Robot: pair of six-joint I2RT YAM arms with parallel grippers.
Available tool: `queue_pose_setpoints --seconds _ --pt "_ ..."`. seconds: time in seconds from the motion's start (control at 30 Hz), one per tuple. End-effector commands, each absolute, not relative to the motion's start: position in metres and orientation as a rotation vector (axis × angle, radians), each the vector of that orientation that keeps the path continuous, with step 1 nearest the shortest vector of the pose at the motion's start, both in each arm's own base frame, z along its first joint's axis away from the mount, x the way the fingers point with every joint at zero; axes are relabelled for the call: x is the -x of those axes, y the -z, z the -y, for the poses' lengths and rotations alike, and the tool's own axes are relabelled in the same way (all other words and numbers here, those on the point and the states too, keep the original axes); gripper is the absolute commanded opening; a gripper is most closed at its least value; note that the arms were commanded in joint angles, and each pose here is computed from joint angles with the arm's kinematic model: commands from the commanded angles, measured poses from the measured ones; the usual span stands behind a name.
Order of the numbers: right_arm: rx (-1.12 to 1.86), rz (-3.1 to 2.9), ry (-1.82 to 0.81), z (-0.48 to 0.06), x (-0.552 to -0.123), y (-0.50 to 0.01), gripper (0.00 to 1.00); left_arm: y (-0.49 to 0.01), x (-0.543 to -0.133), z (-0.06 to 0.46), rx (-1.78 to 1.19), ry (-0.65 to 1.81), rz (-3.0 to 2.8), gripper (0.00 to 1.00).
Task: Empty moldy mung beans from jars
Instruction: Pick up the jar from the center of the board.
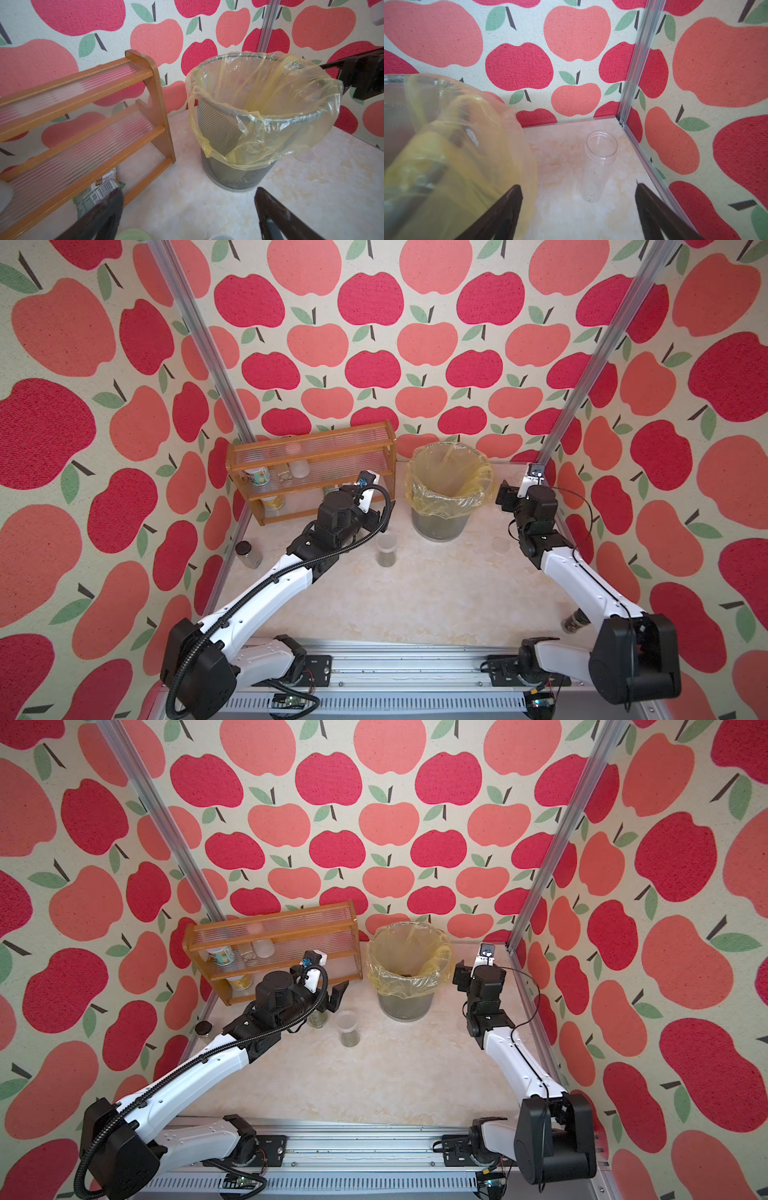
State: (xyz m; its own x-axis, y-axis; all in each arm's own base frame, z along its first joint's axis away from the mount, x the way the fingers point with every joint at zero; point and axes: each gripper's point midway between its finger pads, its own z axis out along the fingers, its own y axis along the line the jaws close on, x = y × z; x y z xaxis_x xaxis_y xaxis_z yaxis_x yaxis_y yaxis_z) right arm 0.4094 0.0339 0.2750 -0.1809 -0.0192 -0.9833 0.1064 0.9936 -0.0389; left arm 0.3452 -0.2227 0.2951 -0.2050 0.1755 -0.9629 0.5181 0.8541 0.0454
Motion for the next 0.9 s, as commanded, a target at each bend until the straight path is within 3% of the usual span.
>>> queue_pose_setpoints --seconds 0.0,0.27,0.53,0.87 --pt "-0.001 -1.693 0.116 -0.049 -0.396 -0.296 0.88 -0.271 -0.342 0.212 -0.502 0.306 -1.894 1.00" --pt "0.035 -1.732 -0.194 -0.089 -0.370 -0.293 0.88 -0.227 -0.327 0.217 -0.589 0.345 -2.101 0.95" --pt "0.053 -1.767 -0.328 -0.105 -0.337 -0.270 0.89 -0.195 -0.330 0.236 -0.615 0.412 -2.208 0.94" --pt "0.154 -1.806 -0.502 -0.134 -0.326 -0.245 0.91 -0.161 -0.336 0.252 -0.647 0.408 -2.316 0.91"
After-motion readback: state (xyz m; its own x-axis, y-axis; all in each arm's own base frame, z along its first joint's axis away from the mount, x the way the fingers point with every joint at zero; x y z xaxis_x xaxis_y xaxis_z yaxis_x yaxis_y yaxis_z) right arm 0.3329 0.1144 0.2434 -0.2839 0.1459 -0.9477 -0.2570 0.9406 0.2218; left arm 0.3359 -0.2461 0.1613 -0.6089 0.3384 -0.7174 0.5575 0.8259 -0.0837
